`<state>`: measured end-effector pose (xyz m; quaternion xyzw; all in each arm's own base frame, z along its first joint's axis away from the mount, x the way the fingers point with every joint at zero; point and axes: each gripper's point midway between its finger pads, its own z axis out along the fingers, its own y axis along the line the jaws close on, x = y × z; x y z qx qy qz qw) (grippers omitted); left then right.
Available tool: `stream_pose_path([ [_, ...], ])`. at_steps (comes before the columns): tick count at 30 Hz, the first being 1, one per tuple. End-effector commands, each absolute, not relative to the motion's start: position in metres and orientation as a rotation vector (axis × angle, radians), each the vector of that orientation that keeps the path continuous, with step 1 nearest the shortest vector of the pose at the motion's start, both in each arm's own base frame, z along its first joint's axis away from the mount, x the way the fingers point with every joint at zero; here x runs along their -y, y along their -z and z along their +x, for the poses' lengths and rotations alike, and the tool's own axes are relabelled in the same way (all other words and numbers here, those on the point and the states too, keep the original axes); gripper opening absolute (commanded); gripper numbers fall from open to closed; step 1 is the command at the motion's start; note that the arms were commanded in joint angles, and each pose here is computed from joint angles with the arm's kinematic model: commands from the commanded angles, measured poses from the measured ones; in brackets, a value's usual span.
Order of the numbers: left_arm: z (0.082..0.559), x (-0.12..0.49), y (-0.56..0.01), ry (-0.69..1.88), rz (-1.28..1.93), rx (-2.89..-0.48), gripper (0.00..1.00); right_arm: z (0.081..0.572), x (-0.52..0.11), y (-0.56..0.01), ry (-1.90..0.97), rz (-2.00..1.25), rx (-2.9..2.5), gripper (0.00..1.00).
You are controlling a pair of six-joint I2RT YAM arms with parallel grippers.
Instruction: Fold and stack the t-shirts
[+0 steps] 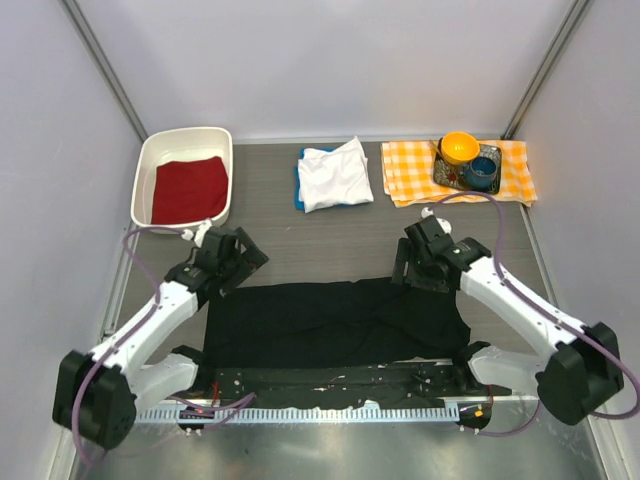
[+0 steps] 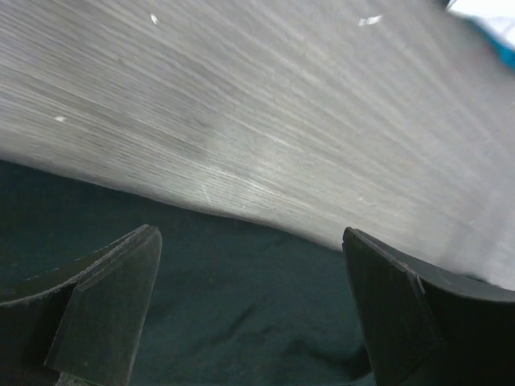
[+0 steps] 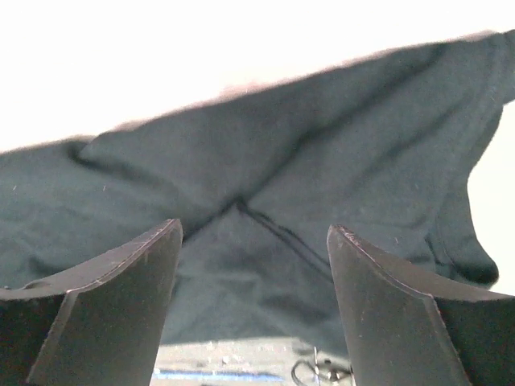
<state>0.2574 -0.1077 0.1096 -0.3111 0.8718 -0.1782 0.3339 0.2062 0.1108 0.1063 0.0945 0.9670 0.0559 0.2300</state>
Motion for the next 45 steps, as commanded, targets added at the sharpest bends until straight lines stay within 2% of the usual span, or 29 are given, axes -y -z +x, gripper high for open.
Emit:
stream_pose_path([
  [1, 0.276, 0.144, -0.104, 0.567, -0.706, -2.294, 1.0, 0.25, -0.126, -0.094, -0.182, 0.264, -2.53, 0.79],
  [6, 0.276, 0.146, -0.075, 0.524, -0.723, -2.356, 1.0, 0.254, -0.124, -0.057, -0.103, 0.267, -2.589, 0.79],
  [20, 0.277, 0.142, -0.019, 0.374, -0.725, -2.49, 1.0, 0.259, -0.117, 0.002, 0.023, 0.31, -2.667, 0.79],
  [29, 0.316, 0.148, 0.003, 0.281, -0.701, -2.49, 1.0, 0.291, -0.113, 0.027, 0.053, 0.389, -2.687, 0.78],
  [39, 0.389, 0.157, -0.02, 0.259, -0.707, -2.436, 1.0, 0.354, -0.089, 0.02, 0.211, 0.43, -2.624, 0.78],
  [45, 0.397, 0.158, -0.069, 0.311, -0.672, -2.364, 1.0, 0.364, -0.084, -0.023, 0.225, 0.431, -2.532, 0.78],
])
